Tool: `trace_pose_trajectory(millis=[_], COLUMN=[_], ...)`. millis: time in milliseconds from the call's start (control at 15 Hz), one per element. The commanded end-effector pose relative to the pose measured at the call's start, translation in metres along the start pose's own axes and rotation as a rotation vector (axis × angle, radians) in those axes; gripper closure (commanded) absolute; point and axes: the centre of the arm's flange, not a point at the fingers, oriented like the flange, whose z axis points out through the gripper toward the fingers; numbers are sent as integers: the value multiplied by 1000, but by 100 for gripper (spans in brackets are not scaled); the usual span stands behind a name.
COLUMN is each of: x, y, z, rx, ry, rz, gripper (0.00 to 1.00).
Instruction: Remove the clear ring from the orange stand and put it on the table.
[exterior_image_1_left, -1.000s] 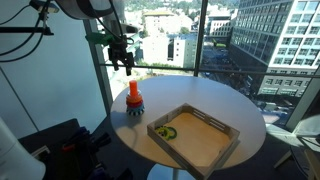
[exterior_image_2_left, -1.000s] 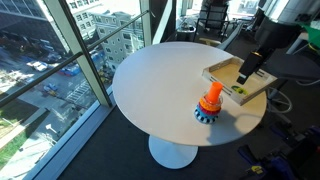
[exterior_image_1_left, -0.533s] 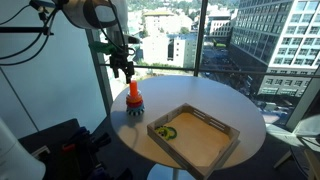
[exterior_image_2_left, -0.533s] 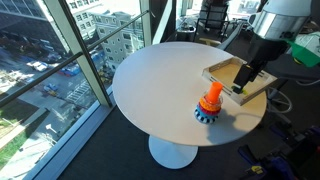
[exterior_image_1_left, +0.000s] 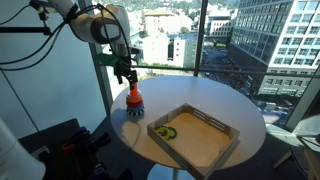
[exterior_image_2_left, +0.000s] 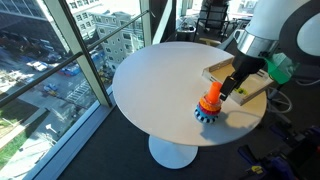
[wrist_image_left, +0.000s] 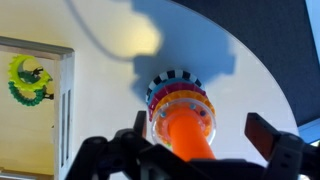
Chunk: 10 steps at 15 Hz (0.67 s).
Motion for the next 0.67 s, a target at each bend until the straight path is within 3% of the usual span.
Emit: trace_pose_trajectory(millis=[0, 600], x=[4, 13], y=[-8, -8], z=[12, 36], rx=[-8, -43], ry=[42, 74], rz=[-4, 30], gripper=[0, 0])
